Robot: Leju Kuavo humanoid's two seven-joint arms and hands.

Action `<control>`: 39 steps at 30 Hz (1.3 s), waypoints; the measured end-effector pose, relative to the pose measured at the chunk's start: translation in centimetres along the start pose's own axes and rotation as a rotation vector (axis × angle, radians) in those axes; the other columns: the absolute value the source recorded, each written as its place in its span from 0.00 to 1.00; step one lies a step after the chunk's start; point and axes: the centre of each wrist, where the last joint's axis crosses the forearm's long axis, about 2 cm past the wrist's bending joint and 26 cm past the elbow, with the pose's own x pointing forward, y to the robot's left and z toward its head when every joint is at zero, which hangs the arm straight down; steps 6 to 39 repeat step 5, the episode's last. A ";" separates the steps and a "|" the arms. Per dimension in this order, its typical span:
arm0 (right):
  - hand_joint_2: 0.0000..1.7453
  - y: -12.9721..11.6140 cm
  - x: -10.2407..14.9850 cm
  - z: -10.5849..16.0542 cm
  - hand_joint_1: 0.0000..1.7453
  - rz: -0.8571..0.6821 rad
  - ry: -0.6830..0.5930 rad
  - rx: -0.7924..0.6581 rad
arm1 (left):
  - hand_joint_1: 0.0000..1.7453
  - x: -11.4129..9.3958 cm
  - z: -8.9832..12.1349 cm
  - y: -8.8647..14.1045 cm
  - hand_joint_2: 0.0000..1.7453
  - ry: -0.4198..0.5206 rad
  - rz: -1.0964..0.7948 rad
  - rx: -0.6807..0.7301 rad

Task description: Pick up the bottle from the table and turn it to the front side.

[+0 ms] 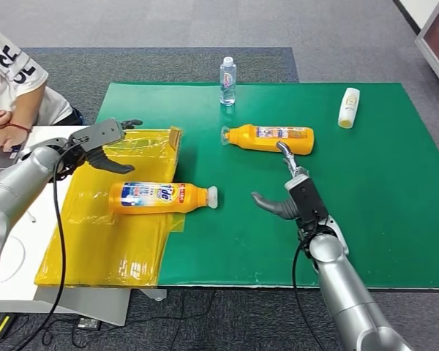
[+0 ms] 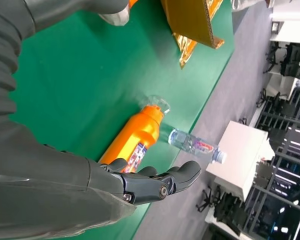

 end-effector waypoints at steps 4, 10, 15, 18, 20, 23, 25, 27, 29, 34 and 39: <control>1.00 -1.2 0.7 1.0 0.00 0.003 -0.052 -0.042 | 0.00 1.3 -0.8 -1.1 1.00 -0.113 -0.085 0.068; 1.00 -1.3 0.8 1.1 0.00 0.003 -0.059 -0.047 | 0.00 1.5 -0.9 -1.2 1.00 -0.124 -0.092 0.072; 1.00 -1.3 0.8 1.1 0.00 0.003 -0.059 -0.047 | 0.00 1.5 -0.9 -1.2 1.00 -0.124 -0.092 0.072; 1.00 -1.3 0.8 1.1 0.00 0.003 -0.059 -0.047 | 0.00 1.5 -0.9 -1.2 1.00 -0.124 -0.092 0.072; 1.00 -1.3 0.8 1.1 0.00 0.003 -0.059 -0.047 | 0.00 1.5 -0.9 -1.2 1.00 -0.124 -0.092 0.072; 1.00 -1.3 0.8 1.1 0.00 0.003 -0.059 -0.047 | 0.00 1.5 -0.9 -1.2 1.00 -0.124 -0.092 0.072; 1.00 -1.3 0.8 1.1 0.00 0.003 -0.059 -0.047 | 0.00 1.5 -0.9 -1.2 1.00 -0.124 -0.092 0.072; 1.00 -1.3 0.8 1.1 0.00 0.003 -0.059 -0.047 | 0.00 1.5 -0.9 -1.2 1.00 -0.124 -0.092 0.072; 1.00 -1.3 0.8 1.1 0.00 0.003 -0.059 -0.047 | 0.00 1.5 -0.9 -1.2 1.00 -0.124 -0.092 0.072; 1.00 -1.3 0.8 1.1 0.00 0.003 -0.059 -0.047 | 0.00 1.5 -0.9 -1.2 1.00 -0.124 -0.092 0.072; 1.00 -1.3 0.8 1.1 0.00 0.003 -0.059 -0.047 | 0.00 1.5 -0.9 -1.2 1.00 -0.124 -0.092 0.072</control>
